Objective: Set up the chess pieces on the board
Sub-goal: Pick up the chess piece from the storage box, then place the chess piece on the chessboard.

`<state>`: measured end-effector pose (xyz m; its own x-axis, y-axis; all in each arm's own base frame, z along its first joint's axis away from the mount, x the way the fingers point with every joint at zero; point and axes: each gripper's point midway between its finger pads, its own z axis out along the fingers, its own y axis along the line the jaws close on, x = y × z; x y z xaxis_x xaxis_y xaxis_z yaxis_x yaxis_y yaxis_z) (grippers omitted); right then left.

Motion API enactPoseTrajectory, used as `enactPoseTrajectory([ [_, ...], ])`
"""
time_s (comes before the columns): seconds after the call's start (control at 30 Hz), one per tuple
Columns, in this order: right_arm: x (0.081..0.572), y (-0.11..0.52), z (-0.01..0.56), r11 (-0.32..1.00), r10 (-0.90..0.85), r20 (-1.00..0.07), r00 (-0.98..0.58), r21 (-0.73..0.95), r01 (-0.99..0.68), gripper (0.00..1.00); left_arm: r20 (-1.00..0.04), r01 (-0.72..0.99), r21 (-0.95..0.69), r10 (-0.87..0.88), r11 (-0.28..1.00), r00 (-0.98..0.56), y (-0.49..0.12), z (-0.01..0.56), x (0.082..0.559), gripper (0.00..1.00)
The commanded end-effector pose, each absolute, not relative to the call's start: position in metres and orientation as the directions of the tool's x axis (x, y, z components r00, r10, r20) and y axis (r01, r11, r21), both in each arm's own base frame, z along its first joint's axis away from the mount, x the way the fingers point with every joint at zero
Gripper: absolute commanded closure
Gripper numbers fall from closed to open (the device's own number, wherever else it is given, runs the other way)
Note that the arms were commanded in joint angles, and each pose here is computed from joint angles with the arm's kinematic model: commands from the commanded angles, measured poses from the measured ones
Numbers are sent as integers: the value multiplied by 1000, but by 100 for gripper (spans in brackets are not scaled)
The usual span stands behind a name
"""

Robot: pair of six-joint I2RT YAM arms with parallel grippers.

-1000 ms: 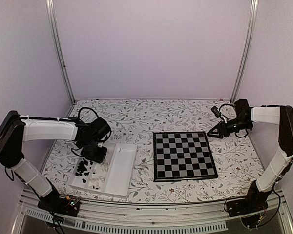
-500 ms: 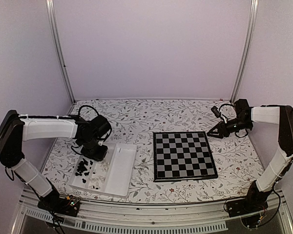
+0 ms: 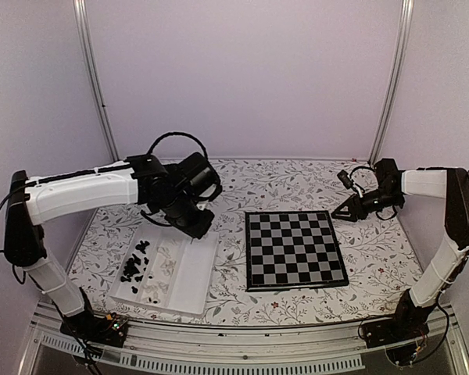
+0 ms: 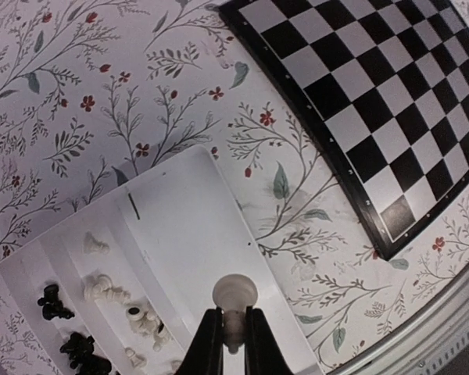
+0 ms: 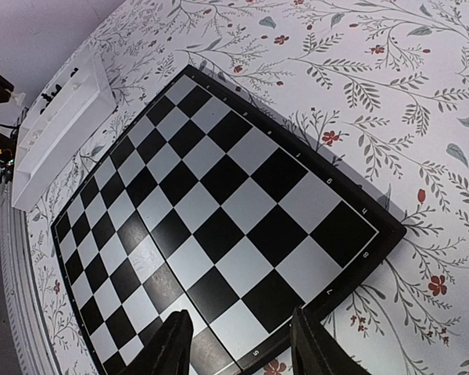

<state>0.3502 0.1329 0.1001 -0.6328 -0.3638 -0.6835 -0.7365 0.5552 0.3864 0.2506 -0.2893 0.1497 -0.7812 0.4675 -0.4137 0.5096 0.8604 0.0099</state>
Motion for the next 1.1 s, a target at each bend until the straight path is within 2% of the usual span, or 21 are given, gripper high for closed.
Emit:
enactPoseTrajectory([
  [0.0,358,128,98,579,-397,-675,-622,341,-740,55,-405,654,33,608,756,-683,-344,142,238,94],
  [0.2,363,117,88,624,-440,-645,-624,280,-729,55,-422,810,-13,731,587,-536,-431,128,207,96],
  [0.4,367,108,82,657,-463,-621,-633,239,-715,54,-425,892,-5,807,452,-411,-488,111,182,96],
  [0.8,368,107,78,660,-469,-610,-639,238,-712,53,-423,920,-9,833,391,-358,-524,88,176,96],
  [1.07,367,107,75,658,-469,-600,-648,251,-709,53,-365,914,41,858,403,-362,-511,73,180,96],
])
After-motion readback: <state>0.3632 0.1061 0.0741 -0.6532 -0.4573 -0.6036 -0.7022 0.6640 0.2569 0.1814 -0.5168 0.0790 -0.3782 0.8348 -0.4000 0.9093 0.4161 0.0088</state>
